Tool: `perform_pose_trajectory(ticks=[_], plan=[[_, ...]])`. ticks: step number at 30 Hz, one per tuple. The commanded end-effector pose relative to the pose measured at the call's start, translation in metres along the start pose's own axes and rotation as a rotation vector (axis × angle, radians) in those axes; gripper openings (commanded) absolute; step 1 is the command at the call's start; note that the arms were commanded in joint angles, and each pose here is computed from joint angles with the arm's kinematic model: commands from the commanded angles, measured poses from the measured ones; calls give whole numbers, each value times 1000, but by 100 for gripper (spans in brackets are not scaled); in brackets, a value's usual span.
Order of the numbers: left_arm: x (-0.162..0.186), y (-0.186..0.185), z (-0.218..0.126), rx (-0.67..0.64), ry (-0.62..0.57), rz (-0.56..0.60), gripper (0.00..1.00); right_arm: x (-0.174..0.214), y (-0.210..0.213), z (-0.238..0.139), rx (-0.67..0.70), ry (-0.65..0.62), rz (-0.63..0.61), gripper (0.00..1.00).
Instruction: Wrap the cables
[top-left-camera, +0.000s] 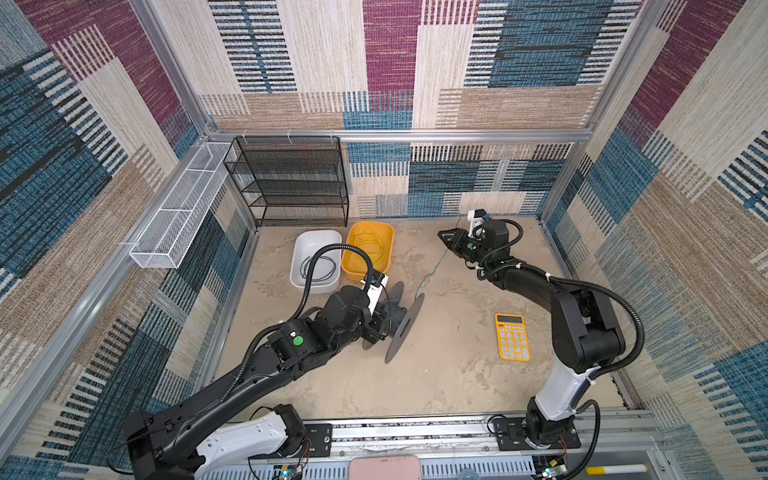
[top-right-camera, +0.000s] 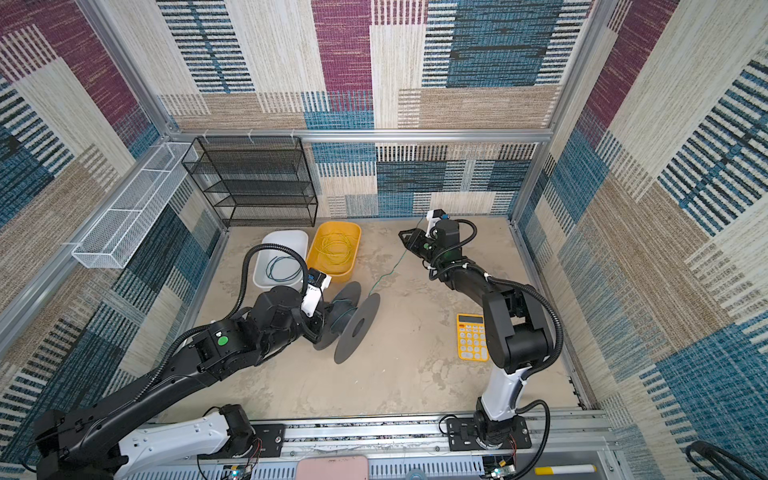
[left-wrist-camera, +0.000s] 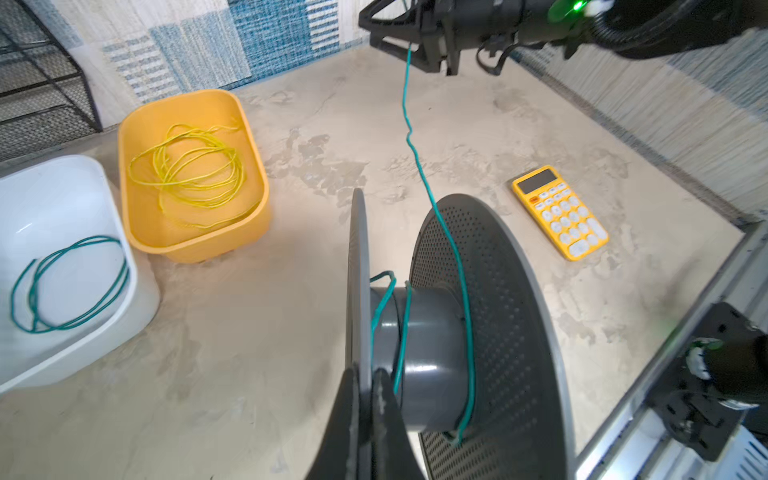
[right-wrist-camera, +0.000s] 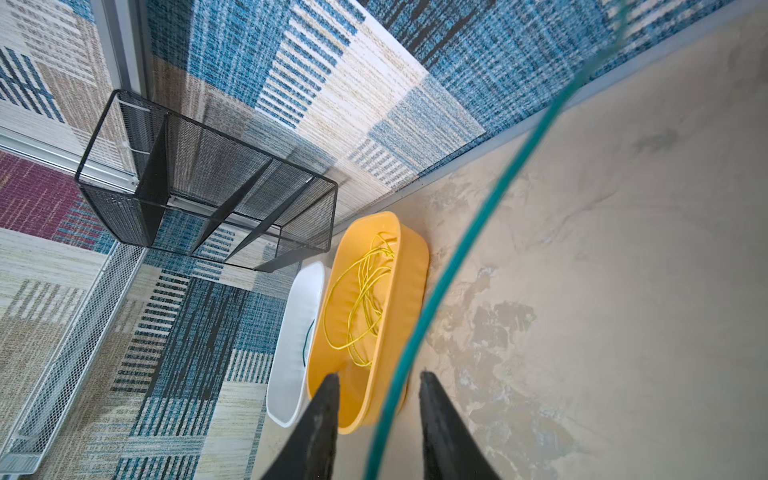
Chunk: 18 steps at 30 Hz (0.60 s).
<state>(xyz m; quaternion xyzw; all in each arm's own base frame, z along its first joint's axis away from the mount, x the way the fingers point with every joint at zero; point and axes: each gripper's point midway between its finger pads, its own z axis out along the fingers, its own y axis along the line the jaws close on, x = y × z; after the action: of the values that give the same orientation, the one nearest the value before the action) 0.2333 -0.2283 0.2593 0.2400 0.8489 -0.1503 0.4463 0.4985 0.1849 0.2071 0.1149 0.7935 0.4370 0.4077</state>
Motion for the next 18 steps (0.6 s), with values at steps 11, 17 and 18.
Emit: perform_pose_trajectory(ticks=[11,17,18], plan=[[-38,26,-32,-127,-97,29,0,-25,-31,-43,91,-22,67,80],[-38,27,-35,-127,-84,48,0,-35,-33,-68,56,-48,49,88],[-36,26,-33,-123,-78,52,0,-40,-28,-72,45,-52,34,88]])
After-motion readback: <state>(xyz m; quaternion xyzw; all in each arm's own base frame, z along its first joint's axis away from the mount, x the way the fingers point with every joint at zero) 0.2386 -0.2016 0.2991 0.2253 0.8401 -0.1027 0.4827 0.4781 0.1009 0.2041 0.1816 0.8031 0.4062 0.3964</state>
